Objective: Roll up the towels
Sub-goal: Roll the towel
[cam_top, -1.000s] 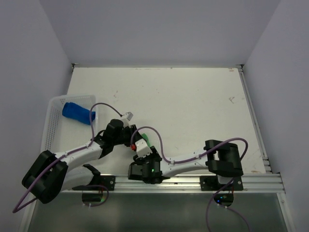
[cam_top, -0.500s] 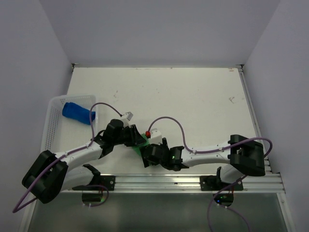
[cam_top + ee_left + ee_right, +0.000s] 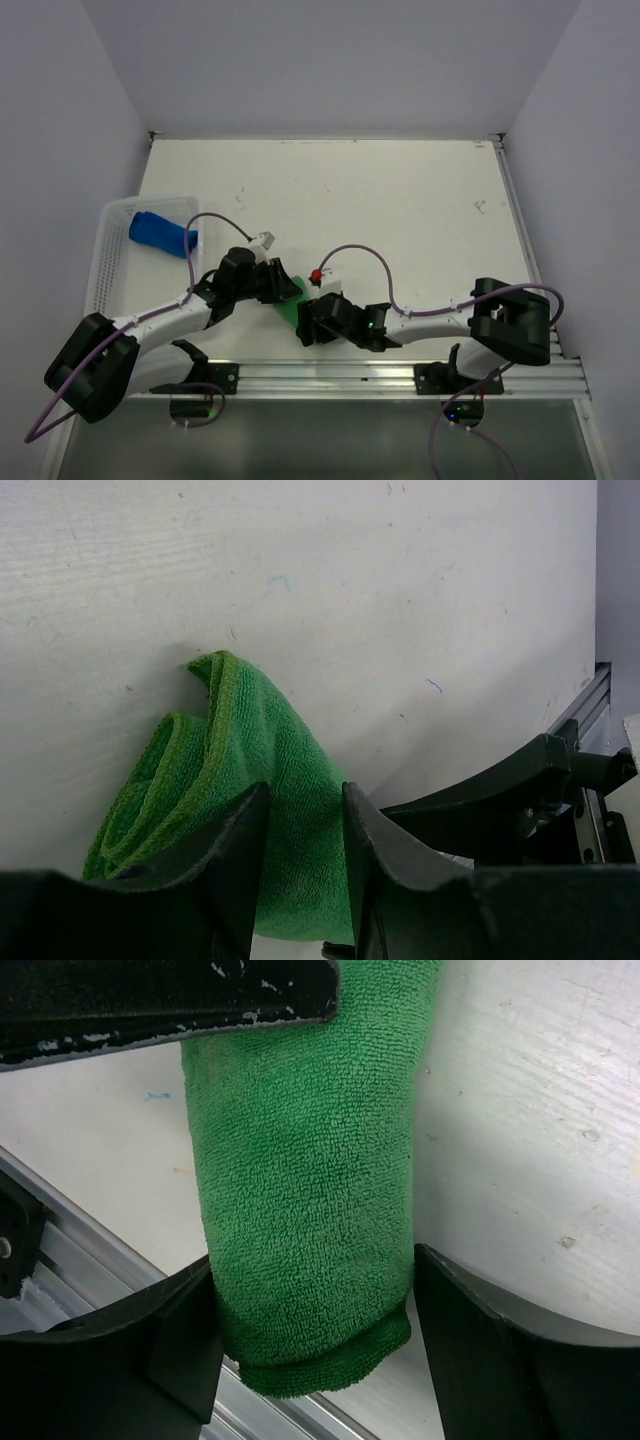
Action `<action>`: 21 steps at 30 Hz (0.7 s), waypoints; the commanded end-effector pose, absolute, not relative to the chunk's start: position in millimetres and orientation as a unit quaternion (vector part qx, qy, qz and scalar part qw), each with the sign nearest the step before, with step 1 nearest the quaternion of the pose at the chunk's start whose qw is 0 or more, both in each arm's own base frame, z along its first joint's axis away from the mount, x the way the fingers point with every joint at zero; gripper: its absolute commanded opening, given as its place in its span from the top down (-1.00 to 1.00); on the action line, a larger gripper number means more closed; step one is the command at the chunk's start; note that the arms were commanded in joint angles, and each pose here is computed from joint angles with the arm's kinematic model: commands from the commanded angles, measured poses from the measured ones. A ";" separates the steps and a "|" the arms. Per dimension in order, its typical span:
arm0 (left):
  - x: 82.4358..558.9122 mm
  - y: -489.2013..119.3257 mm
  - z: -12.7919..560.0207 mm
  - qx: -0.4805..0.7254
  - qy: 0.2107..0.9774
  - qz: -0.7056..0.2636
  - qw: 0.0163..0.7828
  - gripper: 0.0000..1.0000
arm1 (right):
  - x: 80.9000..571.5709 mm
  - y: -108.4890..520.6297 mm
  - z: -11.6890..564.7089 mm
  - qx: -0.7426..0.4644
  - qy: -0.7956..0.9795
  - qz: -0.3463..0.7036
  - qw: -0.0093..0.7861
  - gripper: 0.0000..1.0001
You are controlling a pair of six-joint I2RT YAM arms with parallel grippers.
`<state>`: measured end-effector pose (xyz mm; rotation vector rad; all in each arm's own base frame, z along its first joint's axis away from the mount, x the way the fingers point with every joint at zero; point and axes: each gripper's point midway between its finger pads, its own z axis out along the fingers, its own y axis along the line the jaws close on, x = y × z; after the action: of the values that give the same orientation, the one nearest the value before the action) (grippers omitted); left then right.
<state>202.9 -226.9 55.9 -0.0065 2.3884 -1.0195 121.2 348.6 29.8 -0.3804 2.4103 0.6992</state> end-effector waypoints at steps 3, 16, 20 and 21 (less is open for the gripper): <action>190.3 -206.7 27.9 -0.005 0.911 -0.326 0.251 0.20 | 120.6 356.6 28.3 -0.147 0.902 0.279 0.296 -0.28; 219.9 -200.3 70.5 -0.029 0.923 -0.272 0.271 -0.41 | 130.2 356.0 36.3 -0.176 0.887 0.183 0.385 0.38; 236.1 -190.0 96.6 -0.056 0.927 -0.232 0.290 -0.99 | 134.0 350.3 36.2 -0.153 0.886 0.138 0.415 0.54; 238.6 -188.5 107.3 -0.060 0.927 -0.227 0.293 -0.99 | 136.7 352.3 39.6 -0.137 0.885 0.137 0.424 0.59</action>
<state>230.4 -210.8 94.2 -0.0993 2.4458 -0.7804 118.1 360.2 28.9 -0.4607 2.2856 0.4729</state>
